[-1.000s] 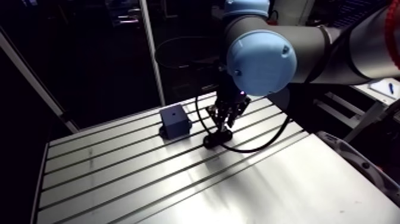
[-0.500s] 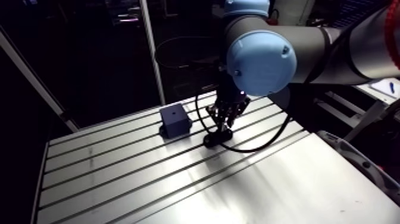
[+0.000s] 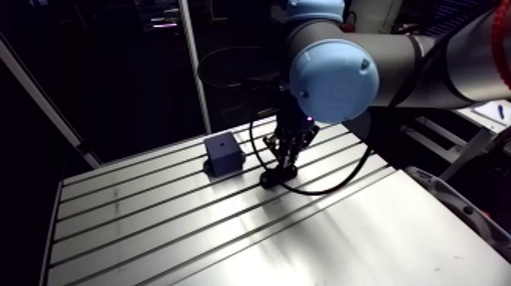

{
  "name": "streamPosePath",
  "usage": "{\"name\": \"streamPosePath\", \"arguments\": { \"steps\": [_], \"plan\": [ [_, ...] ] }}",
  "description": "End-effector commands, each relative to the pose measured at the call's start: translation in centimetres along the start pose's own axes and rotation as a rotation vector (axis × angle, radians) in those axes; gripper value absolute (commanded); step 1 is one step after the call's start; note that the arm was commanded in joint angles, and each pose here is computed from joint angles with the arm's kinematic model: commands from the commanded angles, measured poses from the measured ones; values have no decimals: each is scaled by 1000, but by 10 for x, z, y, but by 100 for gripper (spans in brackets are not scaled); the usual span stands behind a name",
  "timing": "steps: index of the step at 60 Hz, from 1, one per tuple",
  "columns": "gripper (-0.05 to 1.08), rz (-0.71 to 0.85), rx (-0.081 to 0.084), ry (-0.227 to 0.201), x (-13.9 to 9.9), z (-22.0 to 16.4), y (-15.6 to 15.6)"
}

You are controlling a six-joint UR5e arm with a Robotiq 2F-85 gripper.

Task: Pick up the M10 bolt and insert it into the hole until fully seated.

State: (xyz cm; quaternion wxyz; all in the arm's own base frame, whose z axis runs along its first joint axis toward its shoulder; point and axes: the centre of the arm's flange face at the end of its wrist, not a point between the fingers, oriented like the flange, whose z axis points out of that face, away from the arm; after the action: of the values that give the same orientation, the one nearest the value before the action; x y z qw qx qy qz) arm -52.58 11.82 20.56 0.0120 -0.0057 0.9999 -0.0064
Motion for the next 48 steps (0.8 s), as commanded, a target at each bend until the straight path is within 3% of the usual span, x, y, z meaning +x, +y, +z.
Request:
{"name": "streamPosePath", "arguments": {
  "steps": [1, 48],
  "plan": [
    [66, 0, 0, 1, 0, 0, 0],
    [73, 0, 0, -3, -1, 1, 0]
  ]
}}
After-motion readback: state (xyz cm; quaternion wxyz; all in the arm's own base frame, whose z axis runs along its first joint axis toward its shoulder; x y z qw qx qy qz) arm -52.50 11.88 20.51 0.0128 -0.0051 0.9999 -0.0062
